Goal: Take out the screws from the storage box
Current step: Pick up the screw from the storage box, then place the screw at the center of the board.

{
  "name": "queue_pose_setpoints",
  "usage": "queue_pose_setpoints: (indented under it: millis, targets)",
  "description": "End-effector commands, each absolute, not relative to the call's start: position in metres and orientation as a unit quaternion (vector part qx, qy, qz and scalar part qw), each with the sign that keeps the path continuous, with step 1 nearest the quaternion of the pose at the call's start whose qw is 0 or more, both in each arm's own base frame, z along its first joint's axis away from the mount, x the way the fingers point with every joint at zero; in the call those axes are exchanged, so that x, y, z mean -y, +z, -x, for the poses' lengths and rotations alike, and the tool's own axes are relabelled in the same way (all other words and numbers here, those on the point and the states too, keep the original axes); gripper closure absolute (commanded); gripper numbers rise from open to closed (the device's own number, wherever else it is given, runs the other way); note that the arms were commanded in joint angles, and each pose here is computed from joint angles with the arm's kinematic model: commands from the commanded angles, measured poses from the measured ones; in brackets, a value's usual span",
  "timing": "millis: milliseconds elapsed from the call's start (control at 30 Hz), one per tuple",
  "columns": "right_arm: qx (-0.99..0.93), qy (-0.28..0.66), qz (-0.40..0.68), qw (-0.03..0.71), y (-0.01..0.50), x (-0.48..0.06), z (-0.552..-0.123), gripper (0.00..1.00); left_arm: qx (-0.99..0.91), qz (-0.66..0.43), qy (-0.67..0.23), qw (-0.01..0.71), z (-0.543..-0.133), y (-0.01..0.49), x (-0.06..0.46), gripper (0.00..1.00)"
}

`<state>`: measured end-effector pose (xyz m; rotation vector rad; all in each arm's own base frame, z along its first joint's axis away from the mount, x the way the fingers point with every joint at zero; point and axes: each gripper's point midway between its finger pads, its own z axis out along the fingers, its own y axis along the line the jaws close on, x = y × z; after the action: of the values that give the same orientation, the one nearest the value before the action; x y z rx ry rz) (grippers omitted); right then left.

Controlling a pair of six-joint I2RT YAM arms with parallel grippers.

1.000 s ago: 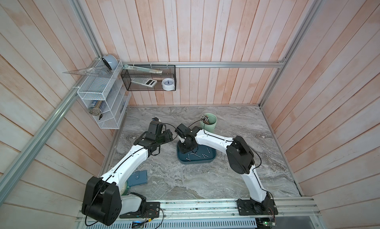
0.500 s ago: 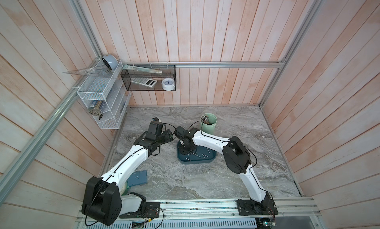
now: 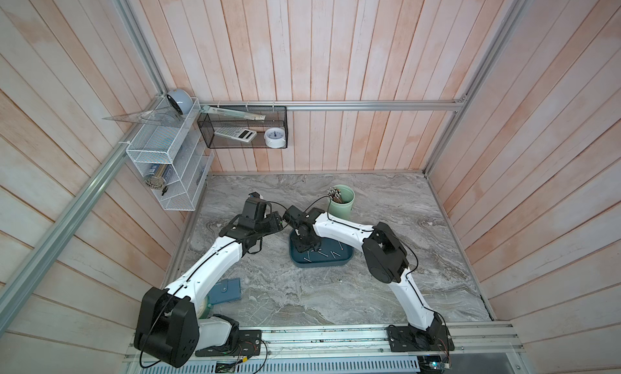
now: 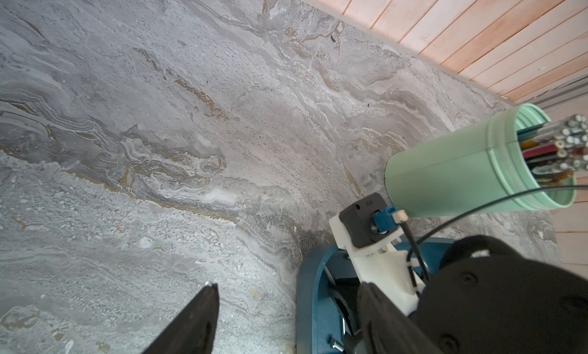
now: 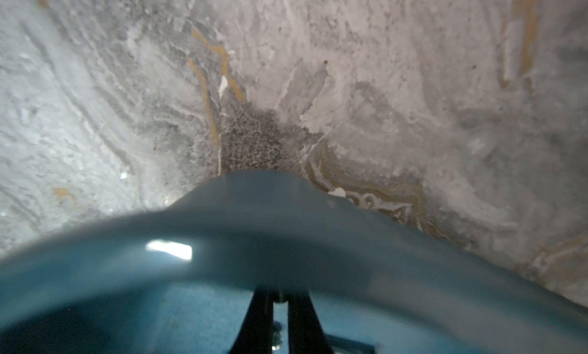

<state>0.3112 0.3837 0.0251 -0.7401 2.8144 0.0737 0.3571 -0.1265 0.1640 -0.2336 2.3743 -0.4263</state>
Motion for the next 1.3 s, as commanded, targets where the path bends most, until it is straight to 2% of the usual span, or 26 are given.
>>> queue_pose_setpoints:
  millis: [0, 167, 400, 567, 733, 933, 1067, 1133, 1267]
  targets:
    - [-0.960, 0.060, 0.237, 0.140, 0.056, -0.385, -0.310, 0.99, -0.915, 0.091, -0.174, 0.353, -0.360, 0.164, 0.129, 0.25]
    - [-0.953, 0.103, 0.224, 0.174, 0.091, -0.390, -0.310, 0.99, -0.913, 0.089, -0.181, 0.356, -0.359, 0.166, 0.131, 0.25]
    - [-0.954, 0.121, 0.208, 0.177, 0.102, -0.390, -0.307, 0.99, -0.912, 0.078, -0.210, 0.343, -0.358, 0.165, 0.143, 0.25]
    - [-0.956, 0.126, 0.176, 0.198, 0.123, -0.372, -0.309, 1.00, -0.911, 0.075, -0.219, 0.342, -0.358, 0.166, 0.146, 0.25]
    - [-0.961, 0.121, 0.115, 0.219, 0.140, -0.320, -0.308, 0.99, -0.908, 0.074, -0.225, 0.344, -0.357, 0.169, 0.147, 0.25]
    - [-0.966, 0.076, 0.010, 0.248, 0.148, -0.219, -0.295, 0.99, -0.909, 0.073, -0.227, 0.342, -0.356, 0.170, 0.149, 0.25]
    - [-0.950, 0.063, -0.082, 0.295, 0.144, -0.155, -0.285, 0.99, -0.909, 0.074, -0.225, 0.342, -0.356, 0.170, 0.149, 0.25]
    - [-0.941, 0.072, -0.106, 0.313, 0.143, -0.137, -0.281, 0.98, -0.909, 0.074, -0.224, 0.343, -0.356, 0.170, 0.149, 0.25]
    - [-0.944, 0.067, -0.130, 0.296, 0.133, -0.118, -0.275, 0.98, -0.910, 0.074, -0.221, 0.342, -0.356, 0.168, 0.148, 0.25]
